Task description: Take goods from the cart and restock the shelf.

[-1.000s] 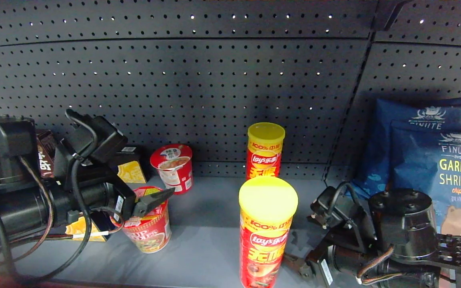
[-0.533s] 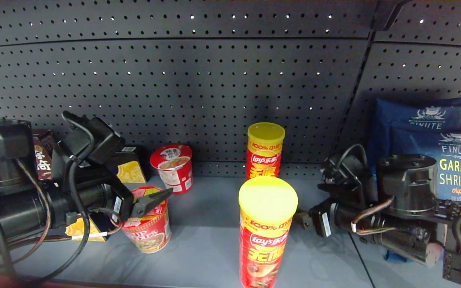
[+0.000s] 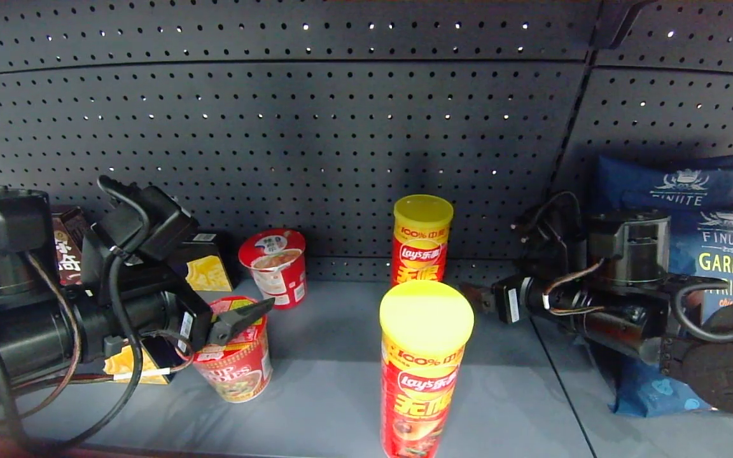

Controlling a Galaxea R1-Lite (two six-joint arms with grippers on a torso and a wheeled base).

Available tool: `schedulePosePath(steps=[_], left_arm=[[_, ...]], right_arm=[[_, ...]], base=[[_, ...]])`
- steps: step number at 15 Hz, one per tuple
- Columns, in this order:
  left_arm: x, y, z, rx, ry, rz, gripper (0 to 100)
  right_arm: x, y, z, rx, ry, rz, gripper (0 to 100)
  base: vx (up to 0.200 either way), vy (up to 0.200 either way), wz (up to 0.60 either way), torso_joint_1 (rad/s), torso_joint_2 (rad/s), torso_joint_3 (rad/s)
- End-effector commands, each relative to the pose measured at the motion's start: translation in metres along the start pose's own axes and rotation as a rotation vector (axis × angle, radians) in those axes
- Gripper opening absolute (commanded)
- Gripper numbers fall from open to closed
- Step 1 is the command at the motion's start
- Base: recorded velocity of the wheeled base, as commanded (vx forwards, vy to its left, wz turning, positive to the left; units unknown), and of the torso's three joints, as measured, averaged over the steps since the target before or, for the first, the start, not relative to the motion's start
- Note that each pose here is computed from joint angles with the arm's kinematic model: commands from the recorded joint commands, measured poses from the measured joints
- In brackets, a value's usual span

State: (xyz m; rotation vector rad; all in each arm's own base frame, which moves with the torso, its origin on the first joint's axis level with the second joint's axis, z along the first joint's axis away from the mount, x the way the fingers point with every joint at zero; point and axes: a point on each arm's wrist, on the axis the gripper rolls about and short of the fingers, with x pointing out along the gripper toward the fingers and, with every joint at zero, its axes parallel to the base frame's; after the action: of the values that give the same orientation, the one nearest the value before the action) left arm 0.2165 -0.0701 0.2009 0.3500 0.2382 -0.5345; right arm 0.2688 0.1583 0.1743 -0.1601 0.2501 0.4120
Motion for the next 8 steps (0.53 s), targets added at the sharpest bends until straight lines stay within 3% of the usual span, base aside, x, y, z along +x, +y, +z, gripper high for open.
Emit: schedulePosePath(steps=[1,8], left_arm=[[0.0,0.0,-0.001,0.0,0.002,-0.001,100],[0.001,0.0,-0.001,-0.001,0.005,-0.002,100]], right_arm=[[0.011,0.003,0.0,-0.003,0.004,0.004,100],[0.024,0.012,0.001,-0.009,0.003,0.025,100]], base=[[0.0,0.0,0.0,0.0,0.0,0.0],[0.0,0.0,0.0,0.0,0.0,0.0]])
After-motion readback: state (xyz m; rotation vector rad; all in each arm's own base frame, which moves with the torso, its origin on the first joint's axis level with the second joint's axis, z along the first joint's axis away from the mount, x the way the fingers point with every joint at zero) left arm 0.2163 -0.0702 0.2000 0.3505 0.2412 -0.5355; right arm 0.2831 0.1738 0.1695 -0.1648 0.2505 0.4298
